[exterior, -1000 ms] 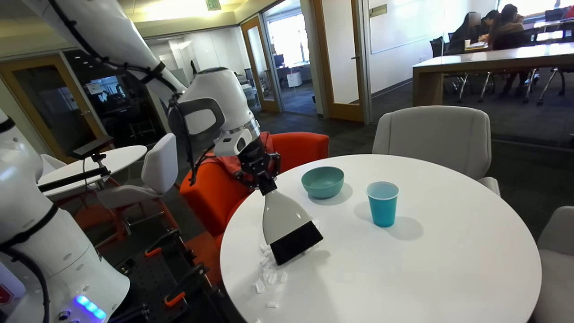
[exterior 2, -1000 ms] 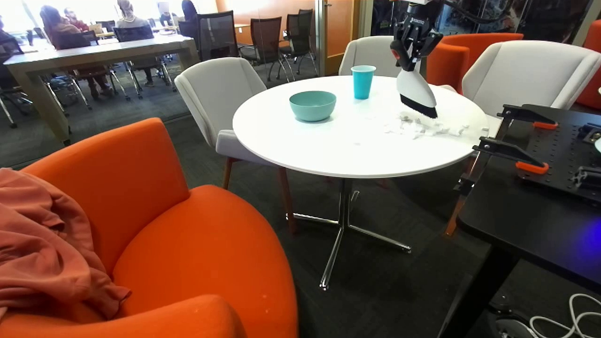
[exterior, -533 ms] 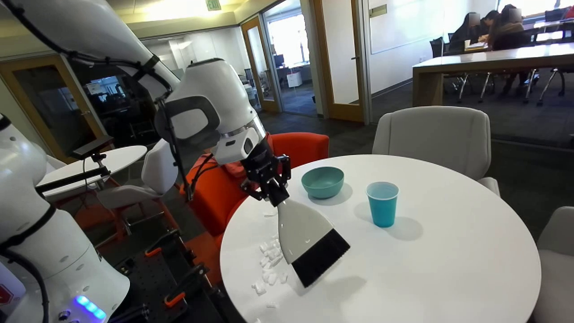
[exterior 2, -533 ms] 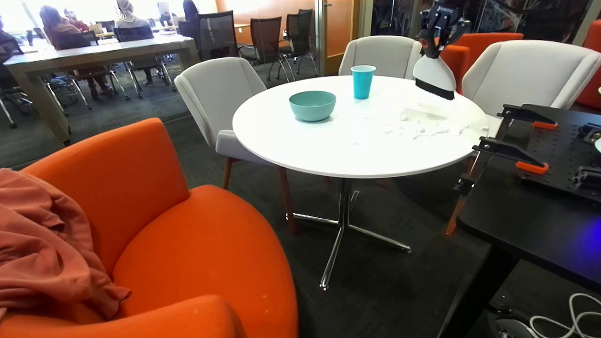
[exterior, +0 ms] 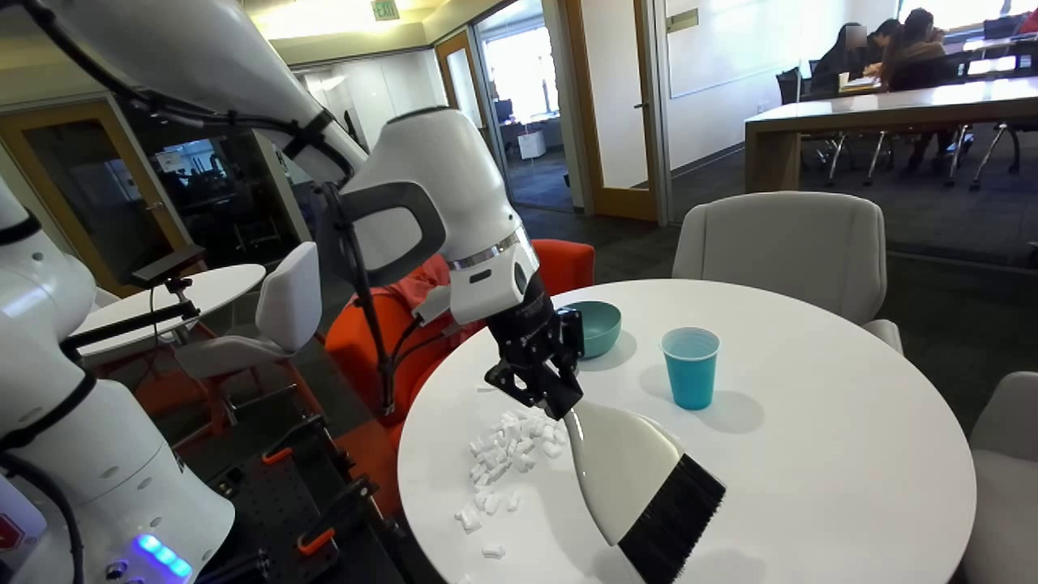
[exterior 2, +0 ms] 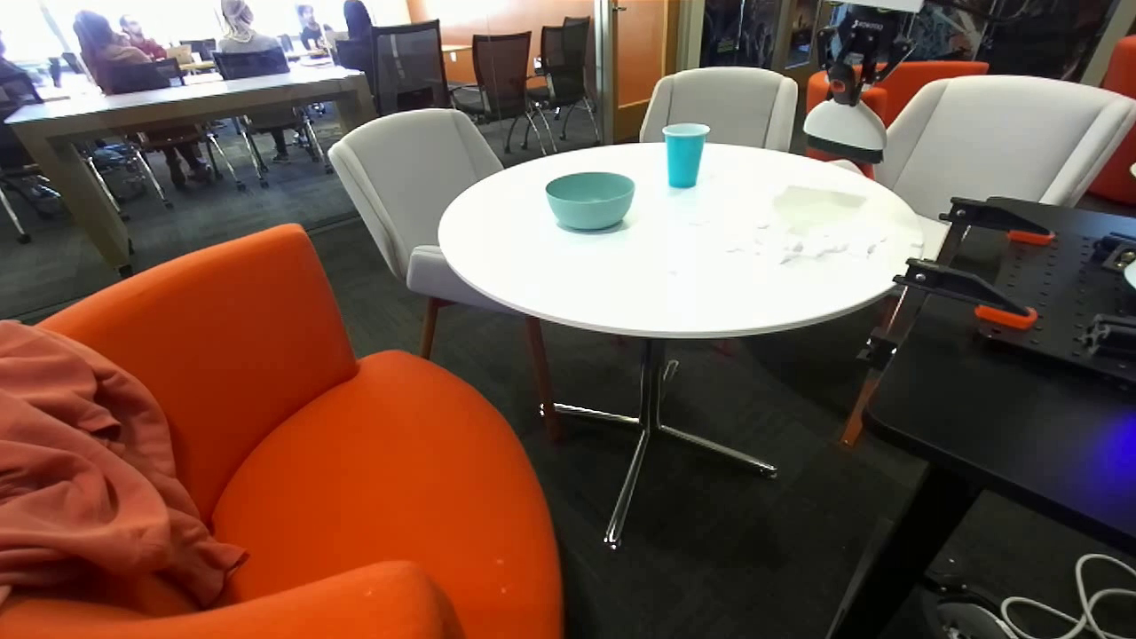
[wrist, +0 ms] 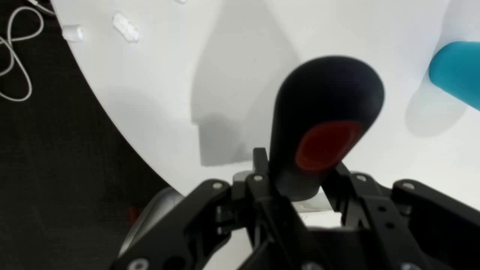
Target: Pour the things in the bowl onto the table and then sweep them to the left
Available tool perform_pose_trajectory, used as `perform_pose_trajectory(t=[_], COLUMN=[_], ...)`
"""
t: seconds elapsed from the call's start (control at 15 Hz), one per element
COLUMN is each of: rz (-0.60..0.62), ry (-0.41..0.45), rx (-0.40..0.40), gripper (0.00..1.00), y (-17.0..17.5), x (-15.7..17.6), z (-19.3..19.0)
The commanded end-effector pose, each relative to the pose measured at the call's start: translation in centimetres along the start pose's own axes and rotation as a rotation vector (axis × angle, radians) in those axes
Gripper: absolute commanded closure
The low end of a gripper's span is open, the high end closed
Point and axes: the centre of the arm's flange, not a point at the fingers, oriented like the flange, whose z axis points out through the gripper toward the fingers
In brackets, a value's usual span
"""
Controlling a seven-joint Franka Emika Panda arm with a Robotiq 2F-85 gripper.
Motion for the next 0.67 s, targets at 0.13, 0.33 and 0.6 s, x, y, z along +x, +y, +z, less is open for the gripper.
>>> perform_pose_trajectory(t=[0.13,0.33,0.6], rz=[-0.12,-0.141,-0.18], ry=[0.037,-0.017,-0.08], rx=[-0.052,-0.094,-0.142], gripper=[0.87,0.87,0.87], y=[-3.4,-3.3,-3.2], x=[1.5,1.4,0.5], z=[7.1,10.9,15.4])
